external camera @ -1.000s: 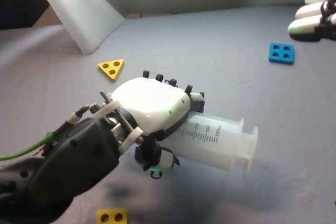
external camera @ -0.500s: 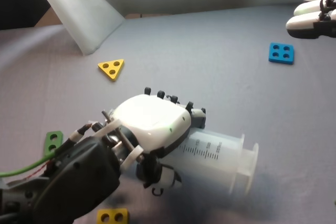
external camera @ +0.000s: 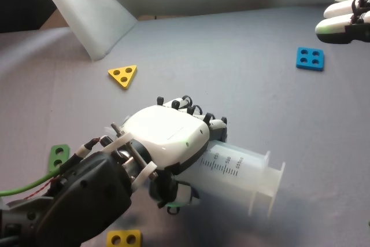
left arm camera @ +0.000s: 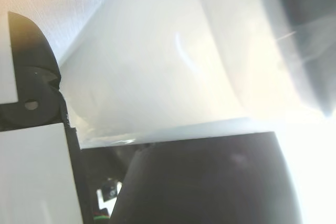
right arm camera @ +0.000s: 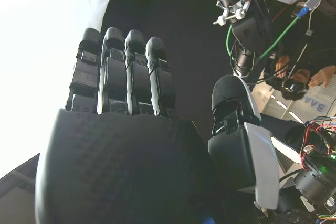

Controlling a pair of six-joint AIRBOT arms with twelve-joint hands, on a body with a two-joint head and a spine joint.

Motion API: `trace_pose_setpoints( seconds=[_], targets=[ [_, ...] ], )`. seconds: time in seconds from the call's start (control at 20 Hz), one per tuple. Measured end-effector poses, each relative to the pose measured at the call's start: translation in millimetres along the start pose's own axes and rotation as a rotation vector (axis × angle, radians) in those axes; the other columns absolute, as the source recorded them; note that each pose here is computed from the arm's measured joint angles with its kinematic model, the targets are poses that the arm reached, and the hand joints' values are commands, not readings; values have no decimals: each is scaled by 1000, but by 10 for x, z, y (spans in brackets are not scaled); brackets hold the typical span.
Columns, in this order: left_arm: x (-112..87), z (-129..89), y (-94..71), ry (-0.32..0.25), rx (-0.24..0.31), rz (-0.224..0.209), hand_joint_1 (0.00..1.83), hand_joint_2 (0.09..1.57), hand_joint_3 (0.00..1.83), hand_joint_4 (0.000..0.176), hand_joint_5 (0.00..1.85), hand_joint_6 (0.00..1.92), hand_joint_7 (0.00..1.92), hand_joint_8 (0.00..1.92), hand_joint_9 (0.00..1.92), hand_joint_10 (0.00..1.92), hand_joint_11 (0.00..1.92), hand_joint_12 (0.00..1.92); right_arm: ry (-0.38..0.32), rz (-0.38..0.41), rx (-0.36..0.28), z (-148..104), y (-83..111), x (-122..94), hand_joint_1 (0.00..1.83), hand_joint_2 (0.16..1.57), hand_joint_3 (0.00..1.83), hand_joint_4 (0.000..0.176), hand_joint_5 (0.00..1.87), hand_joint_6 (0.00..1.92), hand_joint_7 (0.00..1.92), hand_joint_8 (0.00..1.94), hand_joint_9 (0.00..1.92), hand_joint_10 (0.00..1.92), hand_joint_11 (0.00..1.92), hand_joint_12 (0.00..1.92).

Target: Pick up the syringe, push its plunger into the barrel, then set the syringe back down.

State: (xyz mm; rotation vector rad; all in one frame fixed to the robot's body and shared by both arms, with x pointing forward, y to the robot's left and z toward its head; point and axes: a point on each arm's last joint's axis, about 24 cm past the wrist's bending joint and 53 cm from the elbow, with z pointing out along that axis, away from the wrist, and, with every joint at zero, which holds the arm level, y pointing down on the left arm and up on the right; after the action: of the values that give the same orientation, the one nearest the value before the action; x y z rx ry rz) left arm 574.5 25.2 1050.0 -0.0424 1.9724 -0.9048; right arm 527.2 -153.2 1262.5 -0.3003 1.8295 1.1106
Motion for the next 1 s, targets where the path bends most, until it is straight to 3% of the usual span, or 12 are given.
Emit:
trace_pose_setpoints(
  seconds=[0.05,0.2,0.4,0.5,0.65,0.85,1.0],
  targets=[
    [-2,0,0,-1,0,1,812,912,0,0,260,13,260,14,221,58,0,703,-1,0,0,0,-1,-2,0,1319,0,0,241,1,237,3,173,4,0,238],
    [-30,3,-19,-11,6,6,591,856,0,0,119,0,97,1,85,1,0,393,0,-2,3,1,-8,-1,0,1319,0,0,241,1,227,1,164,1,0,226],
    [-48,6,-34,-16,11,4,397,826,0,0,87,1,43,1,30,0,0,244,-1,-4,7,0,-17,-2,0,1318,0,0,229,1,220,1,160,5,0,206],
    [-86,16,-104,-26,38,6,361,821,0,0,67,1,17,2,2,0,0,141,0,-6,7,0,-17,0,0,1318,0,0,231,1,226,2,168,6,0,232],
    [-191,63,-233,-39,102,11,324,811,0,0,44,3,0,0,0,0,0,66,-1,-6,10,0,-23,-3,0,1315,0,0,232,1,222,0,157,1,0,188],
    [-456,127,-460,-13,223,59,335,796,0,0,36,2,0,0,0,0,4,44,-3,-7,13,0,-30,-8,0,1313,0,0,212,1,201,1,140,0,0,153],
    [-659,109,-698,14,374,60,345,806,0,0,45,4,0,0,0,0,1,53,-3,-7,12,3,-28,-7,0,1315,0,0,228,5,215,3,151,6,0,165]
  ],
)
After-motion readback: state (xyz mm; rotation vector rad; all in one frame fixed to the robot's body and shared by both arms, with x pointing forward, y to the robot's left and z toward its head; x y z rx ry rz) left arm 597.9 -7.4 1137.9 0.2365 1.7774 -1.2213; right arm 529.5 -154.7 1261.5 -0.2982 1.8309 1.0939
